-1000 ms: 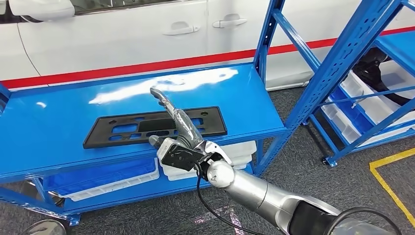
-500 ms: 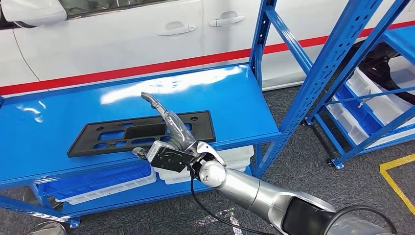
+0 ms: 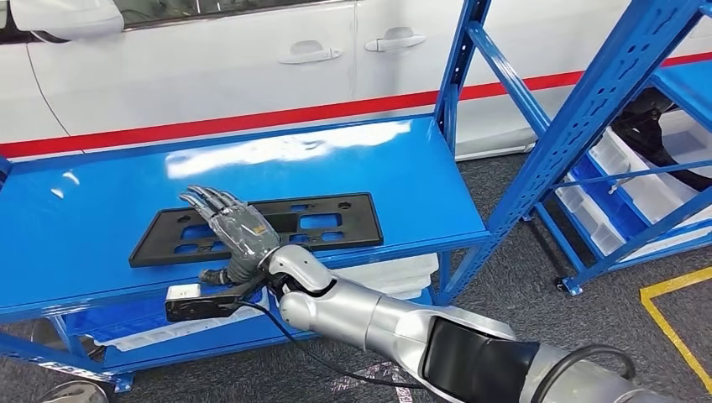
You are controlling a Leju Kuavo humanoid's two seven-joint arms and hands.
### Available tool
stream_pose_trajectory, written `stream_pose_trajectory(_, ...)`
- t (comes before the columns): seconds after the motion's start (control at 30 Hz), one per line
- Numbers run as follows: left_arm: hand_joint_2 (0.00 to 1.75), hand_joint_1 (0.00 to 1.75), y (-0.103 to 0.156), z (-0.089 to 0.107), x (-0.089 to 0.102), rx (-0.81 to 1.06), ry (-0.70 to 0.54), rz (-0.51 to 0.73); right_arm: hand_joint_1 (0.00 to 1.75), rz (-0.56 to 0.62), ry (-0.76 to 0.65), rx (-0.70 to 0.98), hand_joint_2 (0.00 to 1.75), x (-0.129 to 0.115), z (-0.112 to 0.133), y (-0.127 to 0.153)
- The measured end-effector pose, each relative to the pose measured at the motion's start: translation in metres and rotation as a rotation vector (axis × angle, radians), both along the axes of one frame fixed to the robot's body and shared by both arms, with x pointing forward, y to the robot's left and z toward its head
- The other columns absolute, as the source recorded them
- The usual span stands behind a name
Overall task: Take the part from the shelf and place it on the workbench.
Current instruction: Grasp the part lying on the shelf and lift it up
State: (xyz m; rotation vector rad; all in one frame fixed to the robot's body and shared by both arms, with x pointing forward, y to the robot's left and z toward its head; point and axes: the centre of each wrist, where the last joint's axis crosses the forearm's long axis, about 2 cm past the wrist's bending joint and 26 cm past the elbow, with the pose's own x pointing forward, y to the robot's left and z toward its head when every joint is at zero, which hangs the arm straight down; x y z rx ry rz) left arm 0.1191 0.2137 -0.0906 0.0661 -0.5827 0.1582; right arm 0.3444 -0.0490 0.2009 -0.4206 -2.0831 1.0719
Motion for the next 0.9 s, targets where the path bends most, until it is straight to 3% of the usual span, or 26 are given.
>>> stream_pose_trajectory(0.47, 0.0, 0.0, -0.007, 0.003, 0.005, 0.008, 0.014, -0.027, 0.0, -0.036, 0.03, -0.252, 1.75, -0.004, -0.026, 0.029)
stream_pose_trajectory(0.9, 0.0, 0.0, -0.014, 0.005, 0.009, 0.002, 0.014, -0.042, 0.0, -0.119, -0.006, -0.345, 1.75, -0.001, -0.034, 0.03)
